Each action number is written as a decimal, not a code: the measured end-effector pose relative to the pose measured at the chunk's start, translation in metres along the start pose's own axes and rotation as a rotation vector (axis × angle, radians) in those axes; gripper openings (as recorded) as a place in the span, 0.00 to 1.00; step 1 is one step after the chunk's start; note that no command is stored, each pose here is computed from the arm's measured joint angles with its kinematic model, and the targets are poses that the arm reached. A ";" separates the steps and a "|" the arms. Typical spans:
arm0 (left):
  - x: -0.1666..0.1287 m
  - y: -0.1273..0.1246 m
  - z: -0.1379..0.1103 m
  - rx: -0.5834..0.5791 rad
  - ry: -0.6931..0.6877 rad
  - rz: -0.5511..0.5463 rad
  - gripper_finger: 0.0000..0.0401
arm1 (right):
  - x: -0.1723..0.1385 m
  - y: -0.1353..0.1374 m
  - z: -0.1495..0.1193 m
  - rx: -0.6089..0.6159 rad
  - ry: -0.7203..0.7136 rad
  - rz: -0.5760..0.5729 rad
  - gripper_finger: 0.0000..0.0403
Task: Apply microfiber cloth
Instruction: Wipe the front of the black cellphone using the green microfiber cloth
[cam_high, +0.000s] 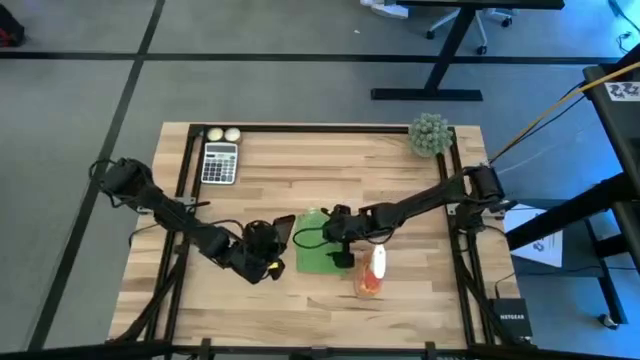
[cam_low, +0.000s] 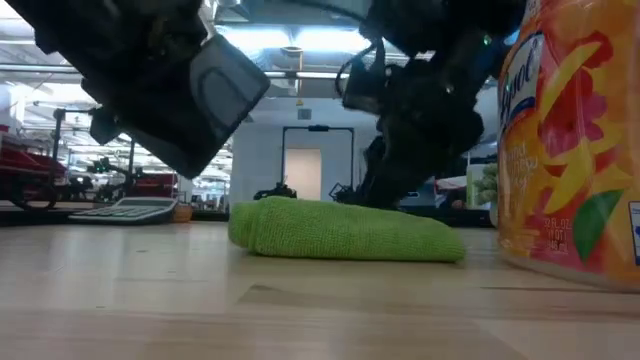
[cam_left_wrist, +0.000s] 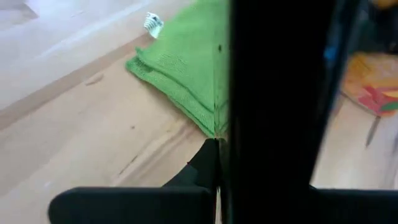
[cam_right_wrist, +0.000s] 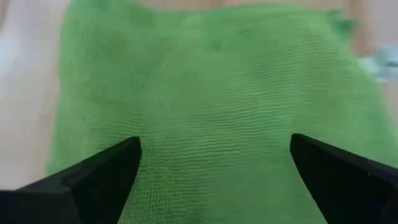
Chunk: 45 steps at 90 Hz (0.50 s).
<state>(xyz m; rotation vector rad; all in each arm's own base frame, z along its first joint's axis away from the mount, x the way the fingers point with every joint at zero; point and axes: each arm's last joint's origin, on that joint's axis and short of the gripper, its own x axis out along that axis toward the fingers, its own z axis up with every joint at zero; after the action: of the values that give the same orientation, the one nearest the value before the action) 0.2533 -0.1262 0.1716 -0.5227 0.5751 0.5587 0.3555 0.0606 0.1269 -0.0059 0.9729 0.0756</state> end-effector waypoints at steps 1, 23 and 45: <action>0.001 0.000 0.000 0.000 0.001 0.003 0.03 | 0.002 0.000 -0.001 -0.001 0.003 -0.001 0.99; 0.010 0.001 -0.011 -0.046 0.012 0.036 0.03 | 0.013 -0.001 -0.011 0.022 0.091 -0.017 0.86; 0.019 -0.010 -0.013 -0.039 -0.034 -0.037 0.03 | 0.000 -0.003 -0.022 0.014 0.238 -0.037 0.35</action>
<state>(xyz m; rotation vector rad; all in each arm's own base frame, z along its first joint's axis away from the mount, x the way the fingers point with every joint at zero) 0.2686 -0.1347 0.1534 -0.5591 0.5219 0.5437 0.3374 0.0570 0.1138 -0.0198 1.2110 0.0345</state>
